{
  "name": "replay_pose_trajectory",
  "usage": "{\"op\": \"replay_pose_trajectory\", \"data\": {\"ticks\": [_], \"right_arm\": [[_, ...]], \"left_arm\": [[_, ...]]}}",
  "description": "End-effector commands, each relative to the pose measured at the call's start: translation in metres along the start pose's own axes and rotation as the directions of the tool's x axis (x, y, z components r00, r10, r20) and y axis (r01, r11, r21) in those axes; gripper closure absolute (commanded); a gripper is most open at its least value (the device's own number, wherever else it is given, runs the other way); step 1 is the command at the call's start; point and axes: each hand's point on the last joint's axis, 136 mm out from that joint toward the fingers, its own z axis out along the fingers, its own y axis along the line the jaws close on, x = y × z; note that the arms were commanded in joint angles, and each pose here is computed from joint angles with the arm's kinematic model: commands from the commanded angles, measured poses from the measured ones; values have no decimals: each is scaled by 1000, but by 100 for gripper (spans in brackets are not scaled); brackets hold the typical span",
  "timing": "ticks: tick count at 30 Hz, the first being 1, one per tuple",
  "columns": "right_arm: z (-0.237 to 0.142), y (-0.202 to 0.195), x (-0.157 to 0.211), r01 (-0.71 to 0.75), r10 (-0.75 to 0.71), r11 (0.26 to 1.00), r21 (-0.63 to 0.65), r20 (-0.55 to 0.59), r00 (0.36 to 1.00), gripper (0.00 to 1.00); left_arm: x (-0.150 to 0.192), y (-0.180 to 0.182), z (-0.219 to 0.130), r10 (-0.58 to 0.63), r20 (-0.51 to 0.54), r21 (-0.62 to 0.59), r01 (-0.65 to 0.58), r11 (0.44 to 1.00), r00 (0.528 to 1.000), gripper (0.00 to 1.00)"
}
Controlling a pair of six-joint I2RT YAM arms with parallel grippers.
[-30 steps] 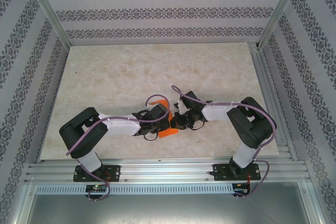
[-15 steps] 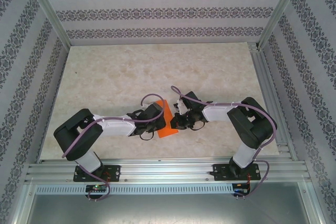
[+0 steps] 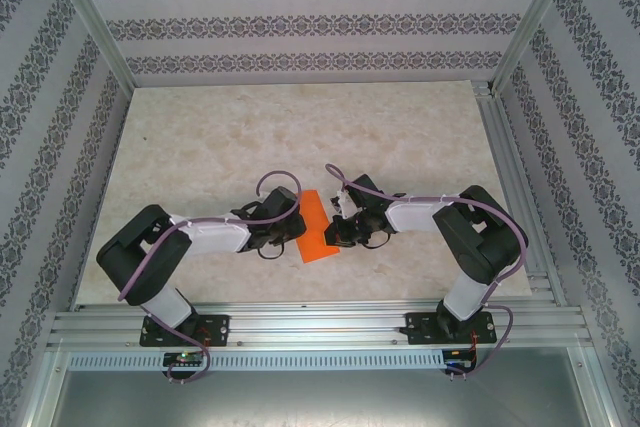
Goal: Fold a paper plane with a square sheet of paper (pick it up from the middle)
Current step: Fold the triangle a second time at the center of the table.
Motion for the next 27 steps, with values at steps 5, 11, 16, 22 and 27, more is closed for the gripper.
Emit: {"op": "replay_pose_trajectory", "data": {"ticks": [5,11,16,22,27], "right_arm": [[2,-56,42,-96,117,974,205,-93,989,100],[1,-51,37,-94,112,975,202,-83,990,99],[0,-48,35,-92,109,976,196,-78,991,99],[0,-40,30,-83,95,982,172,-62,993,98],[-5,-19,19,-62,65,993,102,-29,997,98]], "left_arm": [[-32,45,-6,15,60,-165,-5,986,998,80],[-41,41,-22,-4,81,-113,13,993,997,78],[-43,-12,-45,14,76,115,-23,993,997,73],[-17,-58,-31,34,-59,278,-16,961,998,74],[4,-63,-6,19,-135,268,18,963,991,77]]}}
